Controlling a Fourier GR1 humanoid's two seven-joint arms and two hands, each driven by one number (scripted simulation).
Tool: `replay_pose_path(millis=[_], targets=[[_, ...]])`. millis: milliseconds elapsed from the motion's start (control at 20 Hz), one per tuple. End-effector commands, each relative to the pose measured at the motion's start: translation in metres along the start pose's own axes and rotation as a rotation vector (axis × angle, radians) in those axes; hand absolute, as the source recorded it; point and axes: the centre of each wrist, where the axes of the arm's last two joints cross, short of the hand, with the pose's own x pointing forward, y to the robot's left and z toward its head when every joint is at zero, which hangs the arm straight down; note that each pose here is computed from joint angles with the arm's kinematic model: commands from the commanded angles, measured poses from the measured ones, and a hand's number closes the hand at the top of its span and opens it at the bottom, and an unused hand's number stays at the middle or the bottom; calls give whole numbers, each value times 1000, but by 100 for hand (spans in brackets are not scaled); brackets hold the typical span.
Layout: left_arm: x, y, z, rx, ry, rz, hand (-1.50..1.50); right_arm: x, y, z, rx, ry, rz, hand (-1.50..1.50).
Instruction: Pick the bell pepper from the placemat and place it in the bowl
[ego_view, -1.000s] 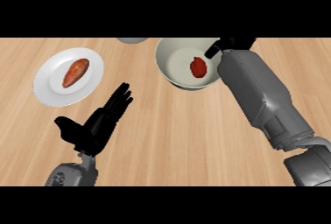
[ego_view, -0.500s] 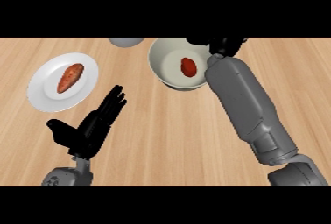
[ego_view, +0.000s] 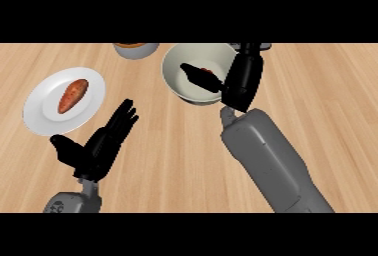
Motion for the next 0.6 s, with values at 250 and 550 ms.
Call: replay_pose_path(millis=[250, 550], targets=[[-4, 0, 2, 29, 12, 24, 0, 2, -35, 142, 102, -60, -120, 150], [-3, 6, 3, 62, -6, 7, 0, -6, -78, 247, 175, 31, -95, 150]])
